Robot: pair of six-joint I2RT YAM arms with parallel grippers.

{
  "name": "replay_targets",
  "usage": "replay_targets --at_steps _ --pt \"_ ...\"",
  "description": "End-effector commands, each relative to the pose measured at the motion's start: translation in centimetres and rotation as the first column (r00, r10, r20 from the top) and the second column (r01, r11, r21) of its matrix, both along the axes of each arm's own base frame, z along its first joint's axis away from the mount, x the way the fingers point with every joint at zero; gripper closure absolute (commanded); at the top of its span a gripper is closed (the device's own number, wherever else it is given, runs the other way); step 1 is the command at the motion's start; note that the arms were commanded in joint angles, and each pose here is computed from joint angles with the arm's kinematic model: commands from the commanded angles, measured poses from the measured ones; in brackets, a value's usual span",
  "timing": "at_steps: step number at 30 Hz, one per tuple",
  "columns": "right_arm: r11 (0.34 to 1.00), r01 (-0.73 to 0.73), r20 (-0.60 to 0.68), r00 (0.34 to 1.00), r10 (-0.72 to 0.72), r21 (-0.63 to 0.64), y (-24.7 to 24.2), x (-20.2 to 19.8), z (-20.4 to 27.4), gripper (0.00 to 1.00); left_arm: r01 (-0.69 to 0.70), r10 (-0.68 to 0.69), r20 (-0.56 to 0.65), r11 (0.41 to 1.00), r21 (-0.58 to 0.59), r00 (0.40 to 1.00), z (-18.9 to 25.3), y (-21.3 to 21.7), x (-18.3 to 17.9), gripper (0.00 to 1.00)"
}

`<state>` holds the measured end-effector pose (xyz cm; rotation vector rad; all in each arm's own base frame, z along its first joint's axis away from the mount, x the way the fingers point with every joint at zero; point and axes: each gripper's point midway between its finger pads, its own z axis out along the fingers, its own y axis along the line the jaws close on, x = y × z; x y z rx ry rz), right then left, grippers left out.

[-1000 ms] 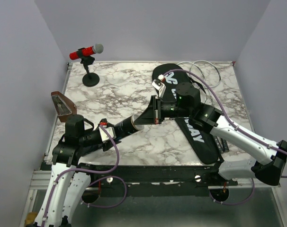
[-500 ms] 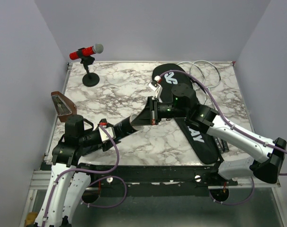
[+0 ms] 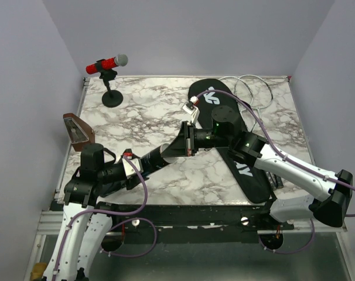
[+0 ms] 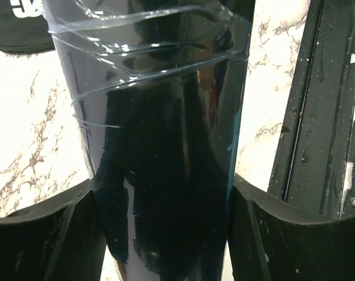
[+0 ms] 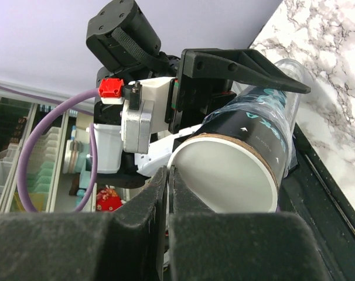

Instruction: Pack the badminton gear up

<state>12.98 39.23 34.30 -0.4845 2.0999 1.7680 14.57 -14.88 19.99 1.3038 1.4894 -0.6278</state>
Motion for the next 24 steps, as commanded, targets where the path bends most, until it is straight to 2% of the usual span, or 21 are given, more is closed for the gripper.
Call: replay_targets --at_steps 1,5,8,16,24 --pt "0.999 -0.046 -0.034 0.998 0.045 -0.015 0.2 -1.2 -1.3 0.84 0.080 -0.073 0.134 0.996 -0.047 0.988 3.8 -0.9 -0.6 0.64" --pt "0.998 -0.065 -0.049 0.997 0.066 0.009 0.1 -1.7 -1.1 0.63 0.093 -0.085 0.159 0.995 -0.044 0.984 4.0 -0.9 -0.9 0.64" --pt "0.997 -0.074 -0.053 0.996 0.075 0.023 0.0 -1.9 -0.9 0.60 0.102 -0.092 0.174 0.994 -0.049 0.980 4.3 -0.9 -1.3 0.64" --pt "0.997 -0.065 -0.054 0.996 0.067 0.036 -0.1 -1.9 -0.4 0.59 0.126 -0.118 0.197 0.992 -0.029 0.973 4.1 -0.9 -2.0 0.64" --pt "0.999 -0.018 -0.019 1.000 0.018 -0.027 -0.1 -0.9 -0.7 0.60 0.144 -0.135 0.225 0.989 -0.022 0.965 4.4 -0.8 -2.7 0.64"
